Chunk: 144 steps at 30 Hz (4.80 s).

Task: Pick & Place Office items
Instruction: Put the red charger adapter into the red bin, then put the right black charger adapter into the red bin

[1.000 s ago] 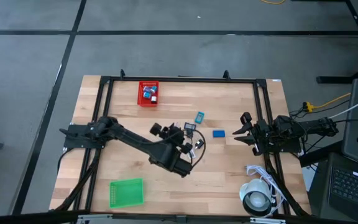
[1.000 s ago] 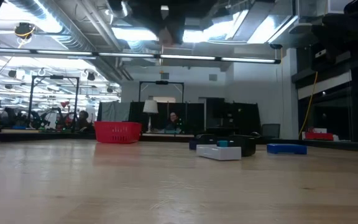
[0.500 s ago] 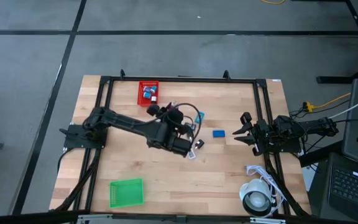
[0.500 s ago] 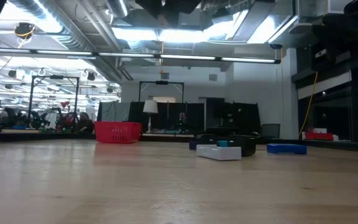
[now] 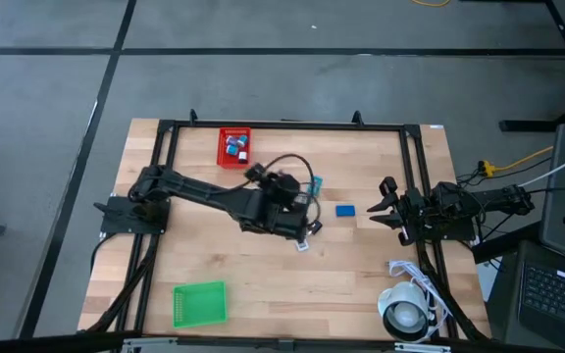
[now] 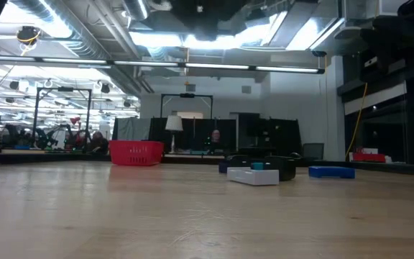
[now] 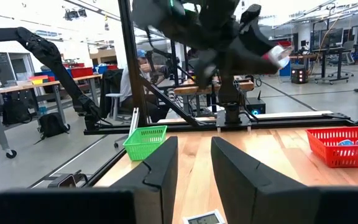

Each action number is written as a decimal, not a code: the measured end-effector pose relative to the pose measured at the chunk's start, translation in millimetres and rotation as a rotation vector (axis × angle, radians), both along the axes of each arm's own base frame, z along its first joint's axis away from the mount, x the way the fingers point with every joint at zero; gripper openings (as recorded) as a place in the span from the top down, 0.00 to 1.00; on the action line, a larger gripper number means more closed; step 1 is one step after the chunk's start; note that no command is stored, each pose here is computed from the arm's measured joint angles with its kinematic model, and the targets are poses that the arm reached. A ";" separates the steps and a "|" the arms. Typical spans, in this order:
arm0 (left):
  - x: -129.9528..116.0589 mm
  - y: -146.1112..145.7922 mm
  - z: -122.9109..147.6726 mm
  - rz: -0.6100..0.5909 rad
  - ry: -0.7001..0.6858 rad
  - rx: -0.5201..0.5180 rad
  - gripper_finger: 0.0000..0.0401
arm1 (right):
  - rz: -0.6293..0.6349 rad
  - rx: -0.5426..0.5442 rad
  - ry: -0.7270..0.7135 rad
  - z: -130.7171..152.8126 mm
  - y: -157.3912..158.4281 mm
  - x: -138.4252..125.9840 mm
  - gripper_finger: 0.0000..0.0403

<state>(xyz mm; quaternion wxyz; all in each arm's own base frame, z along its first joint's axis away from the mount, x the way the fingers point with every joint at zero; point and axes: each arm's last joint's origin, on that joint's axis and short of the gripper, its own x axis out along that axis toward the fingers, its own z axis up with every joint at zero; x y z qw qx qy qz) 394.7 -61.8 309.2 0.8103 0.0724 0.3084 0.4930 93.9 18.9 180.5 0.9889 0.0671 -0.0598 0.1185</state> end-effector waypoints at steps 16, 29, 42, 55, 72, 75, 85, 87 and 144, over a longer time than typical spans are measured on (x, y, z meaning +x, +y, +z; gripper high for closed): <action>43.4 61.7 -30.8 -0.494 -0.300 0.055 0.68 | 0.023 -0.005 0.011 -1.1 0.7 0.0 0.75; -29.8 154.9 -124.1 -0.506 -0.498 0.035 0.68 | -0.057 0.011 0.081 -7.5 -1.6 1.1 0.75; -162.9 185.0 -119.7 -0.188 -0.487 0.058 0.68 | -0.204 0.023 0.087 -8.0 -5.8 1.5 0.75; -203.0 204.9 -148.0 -0.065 -0.498 -0.084 0.68 | -0.216 -0.028 0.079 -7.8 -6.0 1.5 0.74; -210.0 212.0 -154.5 -0.058 -0.519 -0.192 0.36 | -0.206 -0.003 0.083 -7.9 -5.8 1.5 0.74; -209.1 210.7 -154.6 -0.064 -0.517 -0.194 0.35 | -0.206 -0.003 0.083 -7.9 -5.8 1.5 0.74; -153.9 167.3 -127.2 -0.294 -0.436 -0.285 0.38 | -0.213 -0.028 0.080 -7.9 -5.9 1.5 0.74; -130.6 148.4 -118.1 -0.307 -0.326 -0.288 0.39 | -0.217 -0.039 0.078 -7.9 -6.0 1.5 0.74; 91.1 -0.3 -162.9 -0.103 -0.060 -0.677 0.38 | -0.188 -0.053 0.079 -8.2 -5.1 1.5 0.75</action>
